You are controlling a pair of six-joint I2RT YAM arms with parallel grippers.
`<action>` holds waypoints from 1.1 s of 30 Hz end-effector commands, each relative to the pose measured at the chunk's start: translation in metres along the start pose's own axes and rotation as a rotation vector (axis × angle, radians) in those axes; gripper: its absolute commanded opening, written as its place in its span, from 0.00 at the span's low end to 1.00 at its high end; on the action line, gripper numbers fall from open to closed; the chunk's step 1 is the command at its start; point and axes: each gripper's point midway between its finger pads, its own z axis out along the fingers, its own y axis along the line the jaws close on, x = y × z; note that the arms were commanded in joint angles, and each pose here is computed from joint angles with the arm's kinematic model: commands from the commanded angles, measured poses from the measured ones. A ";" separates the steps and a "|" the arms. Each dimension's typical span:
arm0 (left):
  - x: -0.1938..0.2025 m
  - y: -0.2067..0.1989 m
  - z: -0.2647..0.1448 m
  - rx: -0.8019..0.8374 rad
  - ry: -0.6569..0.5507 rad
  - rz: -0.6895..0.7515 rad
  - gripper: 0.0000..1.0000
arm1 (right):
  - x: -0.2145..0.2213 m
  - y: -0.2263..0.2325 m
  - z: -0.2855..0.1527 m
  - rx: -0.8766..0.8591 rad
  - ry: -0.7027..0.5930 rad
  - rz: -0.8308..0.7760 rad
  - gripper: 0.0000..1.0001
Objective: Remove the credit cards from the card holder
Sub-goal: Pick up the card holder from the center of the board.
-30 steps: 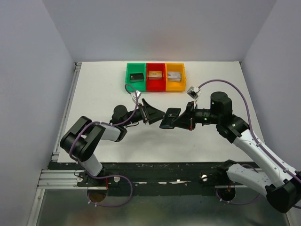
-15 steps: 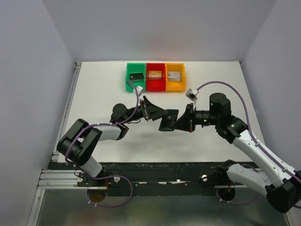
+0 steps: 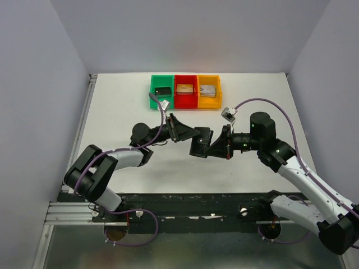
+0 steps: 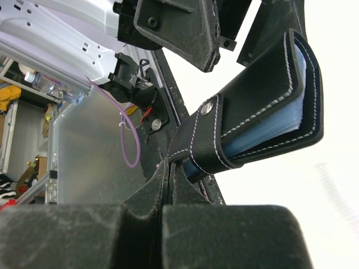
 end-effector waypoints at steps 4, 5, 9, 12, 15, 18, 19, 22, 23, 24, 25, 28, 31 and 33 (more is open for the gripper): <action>-0.001 -0.079 -0.006 0.280 -0.002 0.267 0.63 | -0.003 -0.001 -0.001 0.003 -0.024 -0.045 0.00; -0.001 -0.080 -0.006 0.279 -0.001 0.270 0.62 | -0.003 -0.002 -0.001 0.006 -0.025 -0.043 0.00; -0.002 -0.083 -0.005 0.274 0.005 0.286 0.53 | -0.003 -0.002 -0.001 0.006 -0.022 -0.046 0.00; -0.002 -0.085 -0.006 0.266 0.010 0.301 0.50 | -0.004 -0.003 -0.001 0.014 -0.027 -0.048 0.00; -0.001 -0.087 -0.006 0.258 0.018 0.316 0.47 | -0.003 -0.003 -0.001 0.016 -0.025 -0.046 0.00; 0.000 -0.087 -0.007 0.248 0.025 0.330 0.45 | -0.004 -0.003 -0.001 0.016 -0.026 -0.046 0.00; 0.001 -0.086 -0.008 0.244 0.028 0.332 0.48 | -0.005 -0.003 -0.001 0.016 -0.026 -0.044 0.00; 0.003 -0.087 -0.009 0.242 0.034 0.339 0.57 | -0.005 -0.003 0.000 0.013 -0.025 -0.044 0.00; 0.003 -0.086 -0.009 0.240 0.036 0.338 0.58 | -0.007 -0.003 -0.001 0.013 -0.028 -0.046 0.00; 0.002 -0.086 -0.010 0.238 0.035 0.343 0.58 | -0.006 -0.003 0.000 0.013 -0.025 -0.043 0.01; 0.003 -0.087 -0.010 0.240 0.036 0.342 0.58 | -0.006 -0.003 0.000 0.014 -0.026 -0.043 0.00; 0.004 -0.086 -0.012 0.235 0.038 0.341 0.58 | -0.006 -0.004 0.001 0.015 -0.024 -0.037 0.00; 0.005 -0.086 -0.013 0.236 0.038 0.344 0.57 | -0.005 -0.006 0.002 0.019 -0.022 -0.032 0.01; 0.005 -0.086 -0.014 0.235 0.035 0.344 0.55 | -0.004 -0.007 0.002 0.021 -0.019 -0.029 0.00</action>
